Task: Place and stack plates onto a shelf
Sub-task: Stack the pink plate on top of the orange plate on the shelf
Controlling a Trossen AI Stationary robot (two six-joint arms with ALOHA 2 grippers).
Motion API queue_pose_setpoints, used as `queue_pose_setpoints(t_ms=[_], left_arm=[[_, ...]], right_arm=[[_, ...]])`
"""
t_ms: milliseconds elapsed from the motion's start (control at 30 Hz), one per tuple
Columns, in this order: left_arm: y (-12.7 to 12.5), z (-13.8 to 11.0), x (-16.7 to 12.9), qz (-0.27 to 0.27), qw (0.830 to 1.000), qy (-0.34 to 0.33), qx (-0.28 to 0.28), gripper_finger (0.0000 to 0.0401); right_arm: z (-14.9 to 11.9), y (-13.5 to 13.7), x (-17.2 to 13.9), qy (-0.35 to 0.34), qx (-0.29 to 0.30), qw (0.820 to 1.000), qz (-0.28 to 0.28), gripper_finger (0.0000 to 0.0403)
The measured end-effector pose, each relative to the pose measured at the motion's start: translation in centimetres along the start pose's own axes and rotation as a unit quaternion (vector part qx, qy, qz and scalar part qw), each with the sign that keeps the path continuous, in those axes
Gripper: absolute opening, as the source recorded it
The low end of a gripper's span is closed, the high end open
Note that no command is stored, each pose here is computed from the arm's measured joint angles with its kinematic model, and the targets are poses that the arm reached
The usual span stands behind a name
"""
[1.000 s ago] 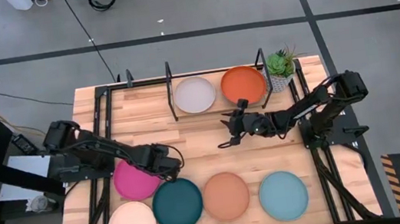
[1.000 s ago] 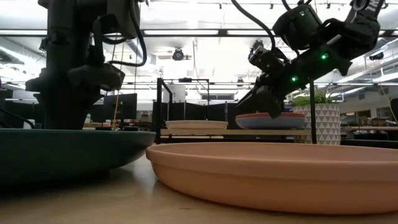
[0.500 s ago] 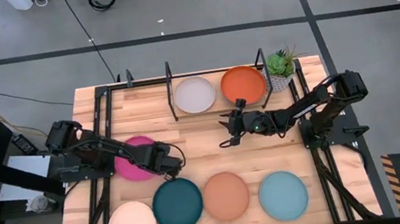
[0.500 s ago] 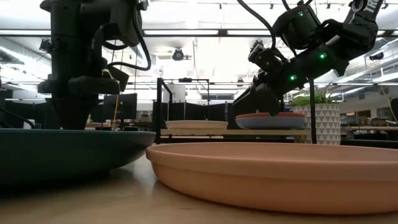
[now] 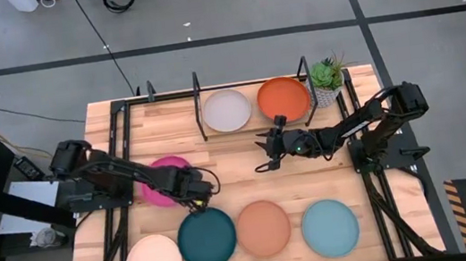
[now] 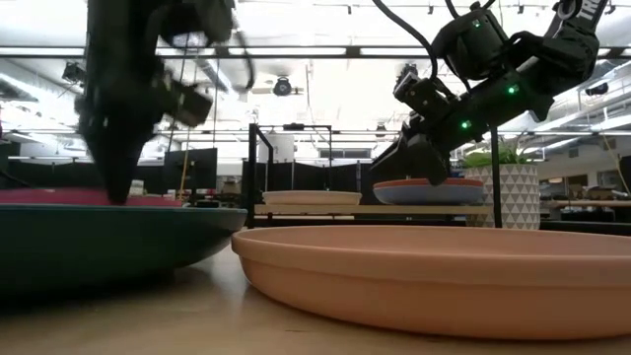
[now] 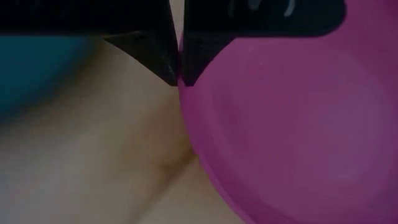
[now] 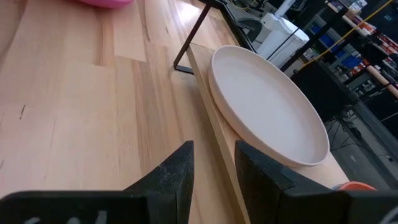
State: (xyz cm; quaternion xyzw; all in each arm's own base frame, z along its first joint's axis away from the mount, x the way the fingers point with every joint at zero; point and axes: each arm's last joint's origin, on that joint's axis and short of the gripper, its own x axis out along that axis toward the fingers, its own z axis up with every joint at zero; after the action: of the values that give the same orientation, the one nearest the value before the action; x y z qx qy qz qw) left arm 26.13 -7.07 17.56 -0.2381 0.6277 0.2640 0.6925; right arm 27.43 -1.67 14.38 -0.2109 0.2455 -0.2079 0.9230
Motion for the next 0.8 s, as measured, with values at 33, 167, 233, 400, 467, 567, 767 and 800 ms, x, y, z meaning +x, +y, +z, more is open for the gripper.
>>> queue_pose_setpoints(t_ms=[33,167,233,400,467,567,767,800], left_arm=[[-0.3,0.2,-0.7,-0.009,1.0,-0.003,0.012,0.0012],[-2.2,0.7,-4.0,-0.054,0.993,-0.034,0.098,0.0012],[-3.3,0.8,-5.5,-0.077,0.984,-0.057,0.153,0.0012],[-4.8,0.3,-7.7,-0.107,0.965,-0.086,0.224,0.0012],[-5.0,0.1,-8.0,-0.108,0.959,-0.093,0.246,0.0012],[-5.2,-0.2,-8.0,-0.101,0.947,-0.101,0.287,0.0012],[-5.4,0.2,-8.1,-0.086,0.913,-0.141,0.374,0.0012],[-5.5,0.3,-8.2,-0.081,0.906,-0.153,0.387,0.0012]], right_arm=[[0.0,0.0,0.0,0.0,0.0,1.0,0.0,0.0122],[0.0,0.1,0.0,-0.005,-0.002,1.0,0.018,0.0122],[0.1,0.3,0.0,-0.015,-0.008,0.999,0.046,0.0122],[0.4,0.8,-0.2,-0.053,-0.012,0.991,0.122,0.0122],[0.7,1.2,-0.4,-0.065,-0.018,0.988,0.136,0.0123],[1.1,2.0,-0.9,-0.083,-0.038,0.985,0.149,0.0124],[2.4,3.6,-2.0,-0.118,-0.082,0.979,0.143,0.0134],[2.6,3.7,-2.1,-0.108,-0.086,0.982,0.126,0.0137]])
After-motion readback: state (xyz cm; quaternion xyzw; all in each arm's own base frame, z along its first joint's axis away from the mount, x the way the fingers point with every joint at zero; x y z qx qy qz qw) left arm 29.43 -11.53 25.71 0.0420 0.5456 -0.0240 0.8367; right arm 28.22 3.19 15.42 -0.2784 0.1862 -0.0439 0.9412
